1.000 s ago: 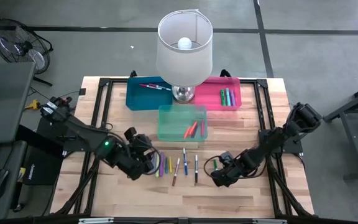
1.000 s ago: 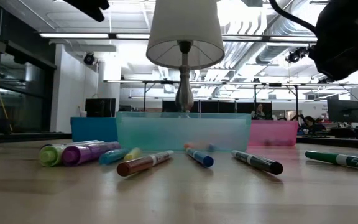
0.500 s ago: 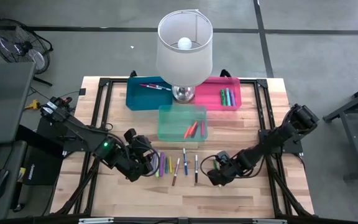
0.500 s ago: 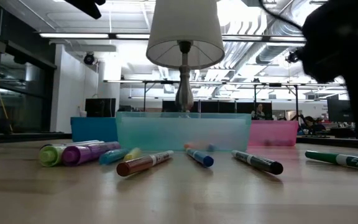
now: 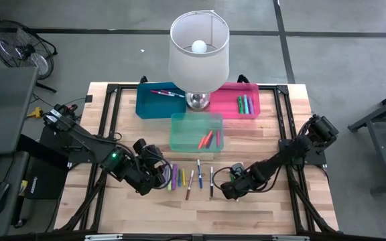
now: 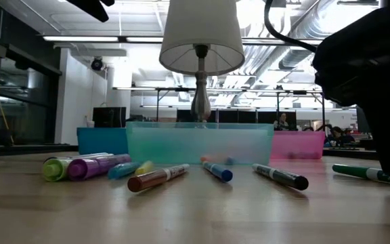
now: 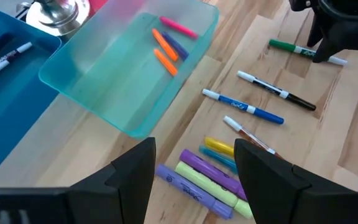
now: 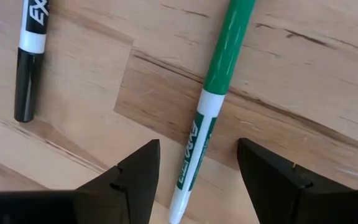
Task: Pick & Place Markers
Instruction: Put the green marker pen into the blue bin
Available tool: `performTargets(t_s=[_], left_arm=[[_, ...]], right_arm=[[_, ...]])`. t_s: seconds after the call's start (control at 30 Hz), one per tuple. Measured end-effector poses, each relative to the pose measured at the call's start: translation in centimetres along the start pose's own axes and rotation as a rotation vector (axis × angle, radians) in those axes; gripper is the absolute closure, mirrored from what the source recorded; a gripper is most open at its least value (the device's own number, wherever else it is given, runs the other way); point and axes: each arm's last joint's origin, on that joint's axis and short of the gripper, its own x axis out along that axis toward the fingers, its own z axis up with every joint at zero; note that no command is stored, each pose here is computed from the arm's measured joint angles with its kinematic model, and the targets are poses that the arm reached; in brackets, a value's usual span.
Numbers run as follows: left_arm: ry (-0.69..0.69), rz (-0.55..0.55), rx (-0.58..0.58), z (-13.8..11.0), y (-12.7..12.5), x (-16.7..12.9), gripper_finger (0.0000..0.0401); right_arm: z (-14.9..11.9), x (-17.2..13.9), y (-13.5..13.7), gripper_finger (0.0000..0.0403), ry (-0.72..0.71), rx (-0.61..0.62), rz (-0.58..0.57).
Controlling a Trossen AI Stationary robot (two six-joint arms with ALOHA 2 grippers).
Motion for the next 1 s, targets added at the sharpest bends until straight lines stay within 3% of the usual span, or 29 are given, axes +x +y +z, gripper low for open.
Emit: performTargets(t_s=[1.0], left_arm=[[-0.003, -0.001, -0.027, 0.0, 0.0, 0.0, 0.0188]], right_arm=[[1.6, 0.0, -0.6, 0.0205, -0.063, -0.009, -0.075]])
